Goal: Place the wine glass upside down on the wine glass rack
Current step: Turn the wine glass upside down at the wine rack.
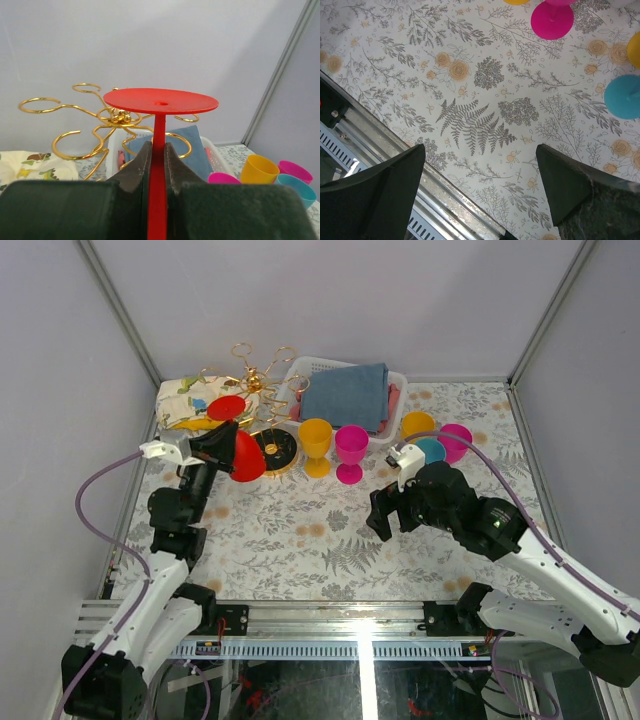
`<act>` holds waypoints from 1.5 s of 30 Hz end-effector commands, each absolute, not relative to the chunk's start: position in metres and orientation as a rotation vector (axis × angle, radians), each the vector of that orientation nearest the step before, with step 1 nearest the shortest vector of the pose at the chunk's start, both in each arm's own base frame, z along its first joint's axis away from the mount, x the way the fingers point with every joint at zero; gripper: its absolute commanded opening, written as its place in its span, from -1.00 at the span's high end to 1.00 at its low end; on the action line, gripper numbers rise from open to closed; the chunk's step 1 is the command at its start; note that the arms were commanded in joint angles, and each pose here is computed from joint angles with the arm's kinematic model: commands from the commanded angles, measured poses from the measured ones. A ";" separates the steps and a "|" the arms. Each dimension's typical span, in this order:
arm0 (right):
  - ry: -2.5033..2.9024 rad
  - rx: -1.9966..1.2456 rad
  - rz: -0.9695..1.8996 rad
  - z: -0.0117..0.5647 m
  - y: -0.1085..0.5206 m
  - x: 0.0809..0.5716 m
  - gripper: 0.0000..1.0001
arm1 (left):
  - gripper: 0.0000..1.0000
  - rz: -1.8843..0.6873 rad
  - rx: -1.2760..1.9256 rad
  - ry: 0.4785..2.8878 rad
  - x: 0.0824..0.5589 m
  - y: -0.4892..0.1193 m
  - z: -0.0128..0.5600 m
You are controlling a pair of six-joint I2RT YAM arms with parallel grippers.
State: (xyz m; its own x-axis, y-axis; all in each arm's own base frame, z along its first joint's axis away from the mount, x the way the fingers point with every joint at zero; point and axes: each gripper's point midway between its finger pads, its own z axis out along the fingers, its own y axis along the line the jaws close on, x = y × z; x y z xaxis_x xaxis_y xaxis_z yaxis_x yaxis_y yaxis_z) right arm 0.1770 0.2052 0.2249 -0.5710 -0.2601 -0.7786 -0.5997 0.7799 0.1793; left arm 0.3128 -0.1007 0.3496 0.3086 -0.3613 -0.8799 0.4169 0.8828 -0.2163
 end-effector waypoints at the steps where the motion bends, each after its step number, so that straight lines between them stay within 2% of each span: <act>1: 2.120 -0.630 0.543 0.234 0.207 0.187 -0.99 | 1.00 -0.401 -0.007 1.179 0.312 -0.078 0.333; 15: 2.137 -0.651 0.521 0.223 0.202 0.184 -0.99 | 1.00 -0.375 -0.005 1.218 0.323 -0.078 0.305; 31: 2.148 -0.655 0.530 0.217 0.203 0.182 -0.99 | 1.00 -0.531 0.131 1.153 0.348 -0.118 0.328; 45: 2.160 -0.672 0.565 0.216 0.209 0.179 -0.99 | 1.00 -0.470 0.038 1.202 0.321 -0.094 0.314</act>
State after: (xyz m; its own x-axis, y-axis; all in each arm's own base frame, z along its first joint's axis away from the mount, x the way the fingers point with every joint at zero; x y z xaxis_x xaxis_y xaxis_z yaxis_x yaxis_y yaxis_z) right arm 0.1743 0.2017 0.2031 -0.5781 -0.3054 -0.7567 -0.6121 0.7755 0.1546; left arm 0.3333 -0.1075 0.2915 0.1933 -0.3083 -0.9314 0.3990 0.8920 -0.2124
